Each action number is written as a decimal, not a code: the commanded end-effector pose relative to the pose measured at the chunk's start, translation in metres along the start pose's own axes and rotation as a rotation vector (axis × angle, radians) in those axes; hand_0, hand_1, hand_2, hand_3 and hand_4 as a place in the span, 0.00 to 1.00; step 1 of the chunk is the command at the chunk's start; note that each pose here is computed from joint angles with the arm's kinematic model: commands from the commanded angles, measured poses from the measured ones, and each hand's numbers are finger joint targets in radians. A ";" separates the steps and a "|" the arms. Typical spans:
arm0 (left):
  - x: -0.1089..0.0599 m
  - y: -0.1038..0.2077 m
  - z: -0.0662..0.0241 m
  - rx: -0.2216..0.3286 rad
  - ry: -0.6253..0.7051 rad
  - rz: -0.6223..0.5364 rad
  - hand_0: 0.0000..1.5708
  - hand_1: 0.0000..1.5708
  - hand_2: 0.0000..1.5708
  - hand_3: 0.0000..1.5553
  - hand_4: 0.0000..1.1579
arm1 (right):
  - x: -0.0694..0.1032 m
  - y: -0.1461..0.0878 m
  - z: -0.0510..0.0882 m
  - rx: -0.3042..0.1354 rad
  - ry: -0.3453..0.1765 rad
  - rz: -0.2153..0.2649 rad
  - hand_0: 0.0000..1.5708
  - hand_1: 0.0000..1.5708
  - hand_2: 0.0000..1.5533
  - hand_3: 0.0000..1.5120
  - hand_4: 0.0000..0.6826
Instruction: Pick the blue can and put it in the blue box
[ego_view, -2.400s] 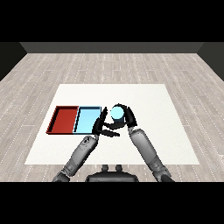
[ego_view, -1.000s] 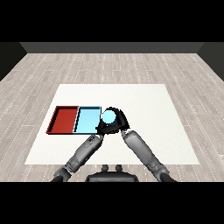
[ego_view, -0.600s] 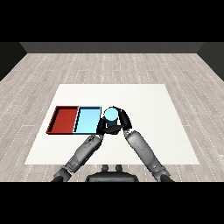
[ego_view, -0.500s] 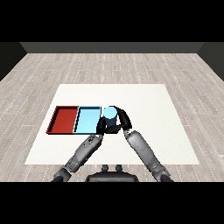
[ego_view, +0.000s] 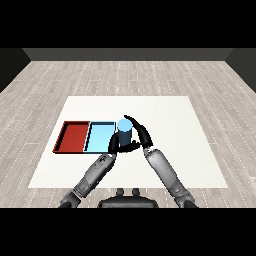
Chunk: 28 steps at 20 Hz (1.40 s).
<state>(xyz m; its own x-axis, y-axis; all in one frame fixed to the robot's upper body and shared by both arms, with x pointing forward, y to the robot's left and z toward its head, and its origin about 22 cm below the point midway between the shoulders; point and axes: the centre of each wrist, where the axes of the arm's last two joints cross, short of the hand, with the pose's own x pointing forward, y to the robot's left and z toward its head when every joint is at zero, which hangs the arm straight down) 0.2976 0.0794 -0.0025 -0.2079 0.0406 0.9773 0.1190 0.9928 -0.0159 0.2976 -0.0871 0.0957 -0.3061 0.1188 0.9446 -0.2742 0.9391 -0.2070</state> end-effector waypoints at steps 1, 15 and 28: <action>0.009 0.005 0.0028 0.009 0.005 -0.012 1.00 1.00 1.00 0.96 0.98 | 0.010 -0.022 0.002 -0.039 -0.023 -0.029 0.00 0.00 0.00 0.00 0.00; -0.004 0.087 -0.0284 0.171 0.093 -0.212 1.00 1.00 1.00 0.96 0.98 | -0.039 -0.070 0.041 -0.224 0.030 -0.163 0.00 0.00 0.00 0.00 0.00; -0.031 0.187 -0.0390 0.325 0.491 -0.775 0.78 0.78 0.70 0.54 0.82 | -0.047 -0.084 0.049 -0.293 0.063 -0.235 0.00 0.00 0.00 0.00 0.00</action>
<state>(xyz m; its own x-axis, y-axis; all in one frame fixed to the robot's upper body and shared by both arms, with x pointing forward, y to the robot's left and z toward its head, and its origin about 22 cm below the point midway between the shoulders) 0.3616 0.2358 -0.0161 0.1833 -0.4780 0.8590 -0.1676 0.8458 0.5065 0.2836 -0.1807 0.0553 -0.2151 -0.0942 0.9720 -0.0661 0.9945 0.0817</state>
